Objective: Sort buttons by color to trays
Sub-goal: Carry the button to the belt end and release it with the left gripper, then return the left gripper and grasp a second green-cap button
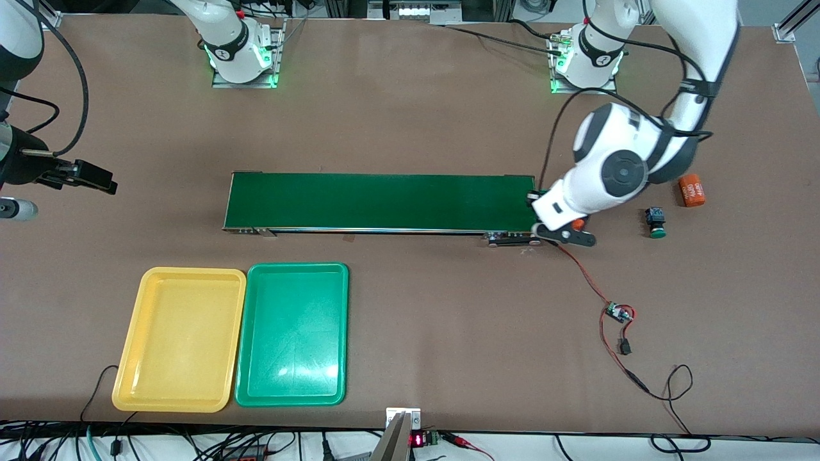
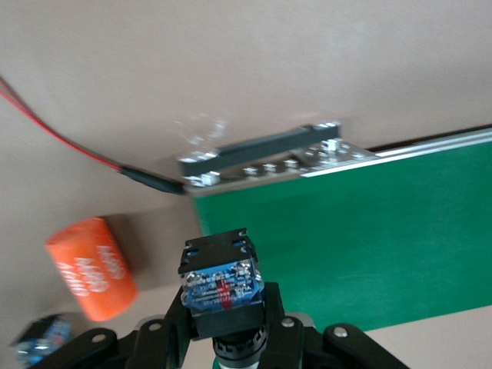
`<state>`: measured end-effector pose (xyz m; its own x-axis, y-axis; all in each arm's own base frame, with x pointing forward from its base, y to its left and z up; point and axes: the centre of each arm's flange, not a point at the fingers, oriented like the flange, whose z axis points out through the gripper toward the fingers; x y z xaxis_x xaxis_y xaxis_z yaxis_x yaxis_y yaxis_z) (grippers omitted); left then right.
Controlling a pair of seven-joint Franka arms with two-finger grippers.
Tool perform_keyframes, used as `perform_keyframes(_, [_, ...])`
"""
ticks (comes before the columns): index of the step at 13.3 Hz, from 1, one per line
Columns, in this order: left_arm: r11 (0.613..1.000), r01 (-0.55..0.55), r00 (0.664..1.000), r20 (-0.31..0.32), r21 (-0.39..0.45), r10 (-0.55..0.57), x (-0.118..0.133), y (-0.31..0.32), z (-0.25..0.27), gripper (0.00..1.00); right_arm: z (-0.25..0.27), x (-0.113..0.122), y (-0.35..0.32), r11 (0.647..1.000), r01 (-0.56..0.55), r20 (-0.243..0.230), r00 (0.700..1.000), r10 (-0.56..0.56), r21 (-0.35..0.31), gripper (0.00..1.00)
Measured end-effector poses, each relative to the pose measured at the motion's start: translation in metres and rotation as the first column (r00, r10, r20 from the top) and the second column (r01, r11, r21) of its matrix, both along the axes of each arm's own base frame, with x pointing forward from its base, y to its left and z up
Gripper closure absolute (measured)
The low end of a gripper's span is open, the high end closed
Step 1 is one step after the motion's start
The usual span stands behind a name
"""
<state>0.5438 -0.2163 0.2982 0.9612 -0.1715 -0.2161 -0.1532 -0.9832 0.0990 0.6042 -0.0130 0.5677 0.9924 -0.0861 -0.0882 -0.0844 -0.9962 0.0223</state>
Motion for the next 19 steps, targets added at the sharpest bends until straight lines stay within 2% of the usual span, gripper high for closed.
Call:
perform_keyframes(6, [0.999, 0.031, 0.999, -0.016, -0.041, -0.032, -0.010, -0.032, -0.042, 0.59, 0.000, 0.000, 0.000, 1.000, 0.000, 0.000, 1.000, 0.000, 0.000, 0.00])
perform_keyframes(9, [0.999, 0.018, 1.000, -0.021, -0.045, -0.019, -0.012, -0.038, -0.043, 0.59, 0.000, 0.000, 0.000, 1.000, 0.000, 0.000, 1.000, 0.000, 0.000, 0.00])
perform_keyframes(12, [0.999, 0.014, 1.000, 0.005, -0.052, -0.014, -0.008, -0.042, -0.029, 0.35, 0.000, 0.000, 0.000, 1.000, 0.000, 0.000, 1.000, 0.000, 0.000, 0.00])
perform_keyframes(15, [0.998, -0.041, 0.997, 0.059, -0.056, 0.044, 0.010, -0.010, 0.001, 0.02, 0.000, 0.000, 0.000, 1.000, 0.000, 0.000, 1.000, 0.000, 0.000, 0.00])
perform_keyframes(17, [0.989, -0.140, 0.987, 0.070, -0.054, 0.143, 0.030, 0.048, 0.007, 0.00, 0.000, 0.000, 0.000, 1.000, 0.000, 0.000, 1.000, 0.000, 0.000, 0.00])
perform_keyframes(19, [0.968, -0.246, 0.966, 0.073, -0.049, 0.249, 0.048, 0.133, 0.004, 0.00, 0.000, 0.000, 0.000, 1.000, 0.000, 0.000, 1.000, 0.000, 0.000, 0.00])
